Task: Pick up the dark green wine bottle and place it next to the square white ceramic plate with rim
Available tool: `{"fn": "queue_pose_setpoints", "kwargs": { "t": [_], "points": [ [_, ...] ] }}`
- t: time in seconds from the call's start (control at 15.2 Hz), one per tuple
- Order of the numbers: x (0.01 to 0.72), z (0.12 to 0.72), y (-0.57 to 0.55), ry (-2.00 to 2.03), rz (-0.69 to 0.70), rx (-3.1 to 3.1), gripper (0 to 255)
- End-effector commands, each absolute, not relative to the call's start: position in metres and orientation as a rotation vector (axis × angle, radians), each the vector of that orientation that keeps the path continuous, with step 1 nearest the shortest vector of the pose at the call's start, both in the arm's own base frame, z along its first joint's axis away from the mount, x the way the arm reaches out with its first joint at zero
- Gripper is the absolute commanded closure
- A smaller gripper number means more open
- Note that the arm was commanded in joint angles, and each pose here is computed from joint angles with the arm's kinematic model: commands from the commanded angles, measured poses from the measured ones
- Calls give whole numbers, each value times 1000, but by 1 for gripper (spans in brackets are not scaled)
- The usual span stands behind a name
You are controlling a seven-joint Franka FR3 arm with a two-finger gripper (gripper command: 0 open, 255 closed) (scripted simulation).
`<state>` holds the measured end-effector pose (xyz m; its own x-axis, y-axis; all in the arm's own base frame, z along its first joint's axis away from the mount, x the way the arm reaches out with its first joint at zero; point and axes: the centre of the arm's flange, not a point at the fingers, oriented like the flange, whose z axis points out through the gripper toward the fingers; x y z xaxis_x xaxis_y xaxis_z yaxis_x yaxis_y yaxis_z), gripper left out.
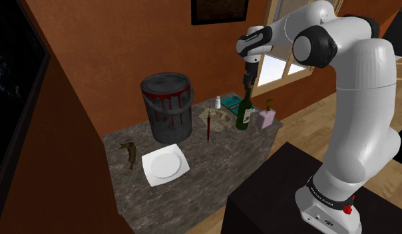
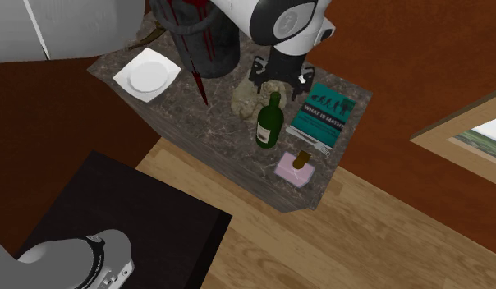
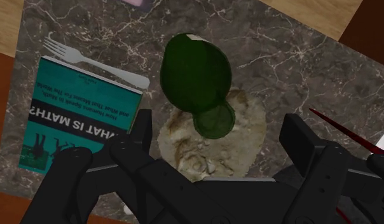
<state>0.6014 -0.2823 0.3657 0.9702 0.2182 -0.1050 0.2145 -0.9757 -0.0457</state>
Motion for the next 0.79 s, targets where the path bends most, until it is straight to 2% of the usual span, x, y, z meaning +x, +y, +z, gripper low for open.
{"fn": "queue_pose_setpoints", "kwargs": {
  "t": [0.0,0.33,0.73],
  "points": [
    [602,355,-284,-341,170,-3085,0],
    [599,331,-283,-341,170,-3085,0],
    [599,331,-283,-341,170,-3085,0]
  ]
}}
